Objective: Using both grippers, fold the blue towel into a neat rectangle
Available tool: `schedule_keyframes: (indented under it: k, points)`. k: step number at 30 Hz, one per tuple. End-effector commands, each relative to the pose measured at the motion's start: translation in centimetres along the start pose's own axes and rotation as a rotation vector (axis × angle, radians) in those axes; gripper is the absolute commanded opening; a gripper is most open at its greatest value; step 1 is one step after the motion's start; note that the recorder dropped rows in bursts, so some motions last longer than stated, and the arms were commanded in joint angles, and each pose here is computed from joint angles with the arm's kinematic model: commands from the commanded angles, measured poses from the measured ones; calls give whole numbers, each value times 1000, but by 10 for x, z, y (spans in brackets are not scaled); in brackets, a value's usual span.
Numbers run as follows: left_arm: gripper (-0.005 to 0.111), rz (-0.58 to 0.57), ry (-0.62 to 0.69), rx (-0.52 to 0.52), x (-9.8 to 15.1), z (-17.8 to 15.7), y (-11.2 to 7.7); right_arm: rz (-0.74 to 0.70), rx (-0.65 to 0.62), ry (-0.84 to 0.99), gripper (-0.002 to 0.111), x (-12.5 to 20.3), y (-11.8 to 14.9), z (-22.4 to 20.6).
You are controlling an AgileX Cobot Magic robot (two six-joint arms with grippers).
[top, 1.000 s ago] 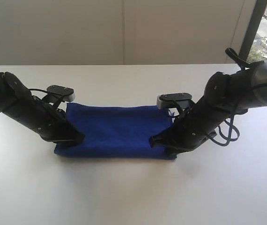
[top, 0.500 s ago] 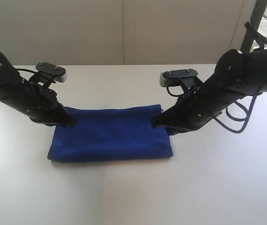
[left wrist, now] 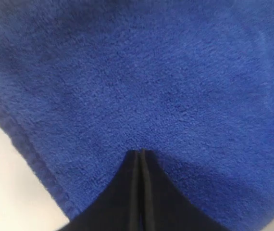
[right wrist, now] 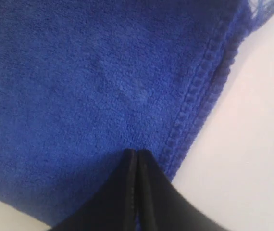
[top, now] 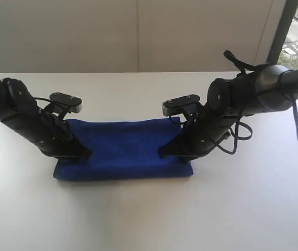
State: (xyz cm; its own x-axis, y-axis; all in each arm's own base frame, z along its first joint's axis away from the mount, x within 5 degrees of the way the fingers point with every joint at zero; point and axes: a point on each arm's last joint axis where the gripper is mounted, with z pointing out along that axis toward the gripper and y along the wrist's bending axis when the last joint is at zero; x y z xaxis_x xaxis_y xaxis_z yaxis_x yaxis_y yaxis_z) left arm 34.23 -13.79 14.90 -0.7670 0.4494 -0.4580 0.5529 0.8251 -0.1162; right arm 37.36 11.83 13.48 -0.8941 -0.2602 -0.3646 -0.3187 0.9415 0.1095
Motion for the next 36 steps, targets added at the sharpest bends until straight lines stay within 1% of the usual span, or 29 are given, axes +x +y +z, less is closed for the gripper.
schedule_keyframes:
  k: [1,10,18,24,30,36]
  points:
    - [0,-8,52,27,7,6,-3,-5,4,11,0,0,0,2]
    - [0,-11,79,45,10,6,-5,-16,-3,69,0,5,1,0]
    - [0,-32,113,28,33,10,-6,11,9,89,0,16,0,0]
    - [0,-28,106,26,36,2,-8,29,35,86,0,27,-2,-5]
    - [0,5,95,37,33,0,-21,29,36,69,0,32,-1,-16]
    - [0,7,98,51,32,0,-34,29,35,78,0,38,0,-21]
